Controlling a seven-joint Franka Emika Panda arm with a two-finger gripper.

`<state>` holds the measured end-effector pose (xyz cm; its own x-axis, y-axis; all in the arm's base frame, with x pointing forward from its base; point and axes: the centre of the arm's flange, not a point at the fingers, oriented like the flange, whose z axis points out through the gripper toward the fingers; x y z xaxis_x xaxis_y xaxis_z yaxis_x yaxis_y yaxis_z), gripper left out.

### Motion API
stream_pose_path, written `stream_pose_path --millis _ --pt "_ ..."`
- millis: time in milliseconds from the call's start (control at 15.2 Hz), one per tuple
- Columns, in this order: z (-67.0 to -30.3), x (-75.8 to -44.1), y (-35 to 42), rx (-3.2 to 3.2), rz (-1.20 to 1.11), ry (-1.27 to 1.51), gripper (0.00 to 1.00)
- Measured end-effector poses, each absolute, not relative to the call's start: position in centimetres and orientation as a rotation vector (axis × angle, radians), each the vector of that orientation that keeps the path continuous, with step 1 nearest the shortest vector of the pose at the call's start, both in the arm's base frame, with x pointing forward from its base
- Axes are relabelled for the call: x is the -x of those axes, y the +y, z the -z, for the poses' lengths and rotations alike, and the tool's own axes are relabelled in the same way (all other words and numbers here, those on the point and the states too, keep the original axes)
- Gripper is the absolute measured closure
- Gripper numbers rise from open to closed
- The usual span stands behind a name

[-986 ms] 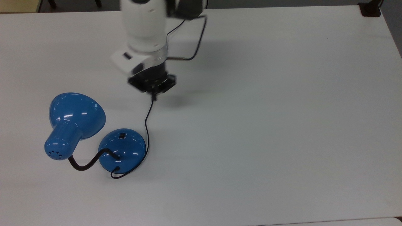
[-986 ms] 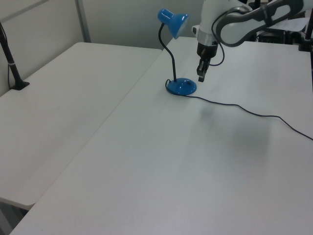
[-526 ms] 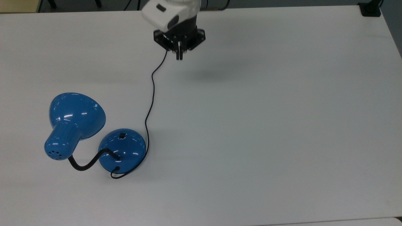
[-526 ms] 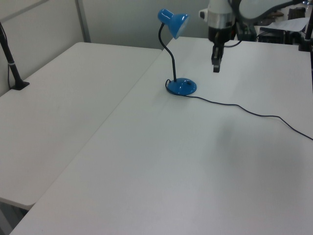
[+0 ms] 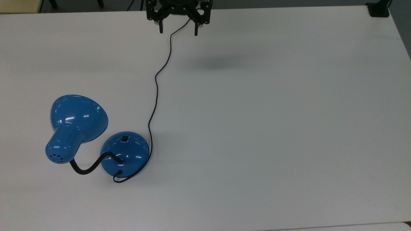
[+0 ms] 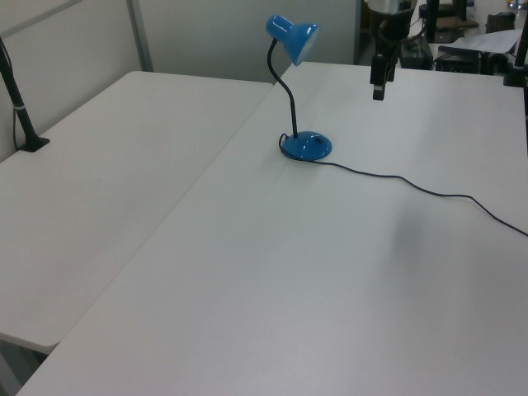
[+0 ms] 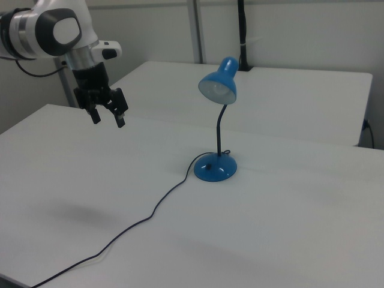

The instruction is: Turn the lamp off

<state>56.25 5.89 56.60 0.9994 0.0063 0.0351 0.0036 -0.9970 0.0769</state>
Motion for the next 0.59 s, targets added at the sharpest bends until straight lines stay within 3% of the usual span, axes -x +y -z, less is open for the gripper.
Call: stream_pose_path --millis 66,592 --pt "-56.6 -56.3 5.9 -3.064 -0.055 -0.007 0.00" --pt "-58.5 -57.5 4.5 -3.061 -0.049 -0.071 0.00"
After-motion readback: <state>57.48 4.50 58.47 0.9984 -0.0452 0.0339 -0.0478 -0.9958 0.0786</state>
